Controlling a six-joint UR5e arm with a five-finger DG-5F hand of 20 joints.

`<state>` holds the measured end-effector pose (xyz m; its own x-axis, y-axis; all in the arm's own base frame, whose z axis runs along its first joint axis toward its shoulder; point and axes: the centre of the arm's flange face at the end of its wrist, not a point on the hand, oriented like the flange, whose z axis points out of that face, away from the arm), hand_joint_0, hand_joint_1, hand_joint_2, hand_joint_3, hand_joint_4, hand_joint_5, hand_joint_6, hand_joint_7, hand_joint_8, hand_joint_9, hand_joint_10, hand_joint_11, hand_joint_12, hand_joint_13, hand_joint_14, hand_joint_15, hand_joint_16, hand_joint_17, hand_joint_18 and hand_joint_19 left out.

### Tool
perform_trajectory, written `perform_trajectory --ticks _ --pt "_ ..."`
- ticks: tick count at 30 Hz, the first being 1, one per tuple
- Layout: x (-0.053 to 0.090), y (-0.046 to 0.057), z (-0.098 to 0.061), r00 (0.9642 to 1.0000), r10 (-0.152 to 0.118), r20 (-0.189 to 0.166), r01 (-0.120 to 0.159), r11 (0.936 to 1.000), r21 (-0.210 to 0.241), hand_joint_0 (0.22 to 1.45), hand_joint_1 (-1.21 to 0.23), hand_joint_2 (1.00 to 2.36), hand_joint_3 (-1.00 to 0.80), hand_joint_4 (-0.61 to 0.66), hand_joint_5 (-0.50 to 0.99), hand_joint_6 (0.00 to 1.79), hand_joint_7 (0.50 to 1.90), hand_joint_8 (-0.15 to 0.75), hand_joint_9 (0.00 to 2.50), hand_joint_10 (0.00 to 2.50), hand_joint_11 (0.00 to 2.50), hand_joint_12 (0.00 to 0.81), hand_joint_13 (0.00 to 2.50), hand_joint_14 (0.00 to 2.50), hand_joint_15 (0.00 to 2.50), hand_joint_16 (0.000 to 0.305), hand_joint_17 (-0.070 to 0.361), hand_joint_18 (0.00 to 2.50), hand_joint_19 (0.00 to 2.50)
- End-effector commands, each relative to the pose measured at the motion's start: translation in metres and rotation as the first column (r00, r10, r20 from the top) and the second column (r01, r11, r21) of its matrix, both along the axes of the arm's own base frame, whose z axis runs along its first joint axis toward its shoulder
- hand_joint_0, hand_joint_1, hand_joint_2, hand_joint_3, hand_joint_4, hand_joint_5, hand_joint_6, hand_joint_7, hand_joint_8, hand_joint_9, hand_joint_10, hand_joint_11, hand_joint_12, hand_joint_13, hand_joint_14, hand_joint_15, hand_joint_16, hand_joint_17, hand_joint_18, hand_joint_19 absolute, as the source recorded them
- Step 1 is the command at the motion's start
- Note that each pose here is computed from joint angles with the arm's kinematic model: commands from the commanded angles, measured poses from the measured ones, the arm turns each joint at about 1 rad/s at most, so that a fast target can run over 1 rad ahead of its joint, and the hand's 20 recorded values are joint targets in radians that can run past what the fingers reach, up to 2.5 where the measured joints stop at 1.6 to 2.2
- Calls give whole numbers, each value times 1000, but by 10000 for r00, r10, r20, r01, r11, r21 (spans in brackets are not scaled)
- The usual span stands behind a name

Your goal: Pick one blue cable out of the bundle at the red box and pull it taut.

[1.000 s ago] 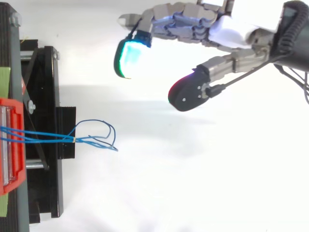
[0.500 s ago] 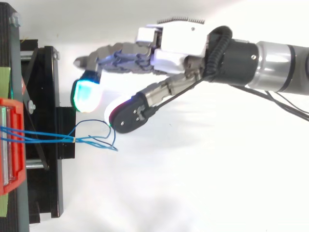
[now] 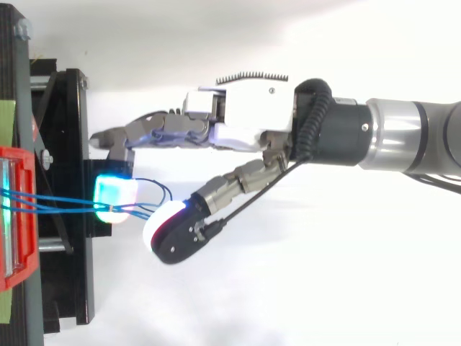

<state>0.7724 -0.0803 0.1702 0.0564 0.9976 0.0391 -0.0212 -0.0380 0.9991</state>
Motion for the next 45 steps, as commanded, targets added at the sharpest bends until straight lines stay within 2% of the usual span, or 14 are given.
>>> perform_trajectory --ticks 1,6,12,17,19,29,37,45 --pt "3 12 2 9999 18 155 -17 10000 -68 494 -729 1000 -500 276 -130 501 1090 281 43 1 69 378 0 4 124 61 138 0 81" --pt "4 13 3 9997 -90 230 91 9999 -54 508 -728 1000 -500 268 -121 500 1145 281 59 0 71 376 0 4 125 60 135 0 84" --pt "11 13 17 9994 -90 321 92 9999 -59 532 -735 1003 -459 246 -123 515 1137 280 69 2 79 370 0 4 121 58 131 0 88" --pt "10 11 16 9995 -107 288 110 9999 -109 548 -736 1004 -433 238 -126 527 1126 277 73 1 77 367 0 4 126 58 130 0 94" --pt "10 8 18 9994 -153 318 156 9998 -106 552 -734 1005 -412 223 -129 542 1101 278 74 2 78 366 0 5 124 57 129 0 93" --pt "11 4 18 9990 -200 392 206 9997 -143 569 -731 1008 -372 193 -143 605 1003 275 79 1 89 362 0 4 124 57 127 0 88" --pt "11 -3 18 9986 -296 442 310 9990 -319 590 -744 1010 -322 179 -171 752 810 278 99 1 101 360 2 4 126 56 127 0 98" --pt "11 -3 20 9982 -298 514 318 9987 -386 606 -738 1012 -267 164 -188 828 756 280 117 2 123 357 30 5 134 56 126 0 107"
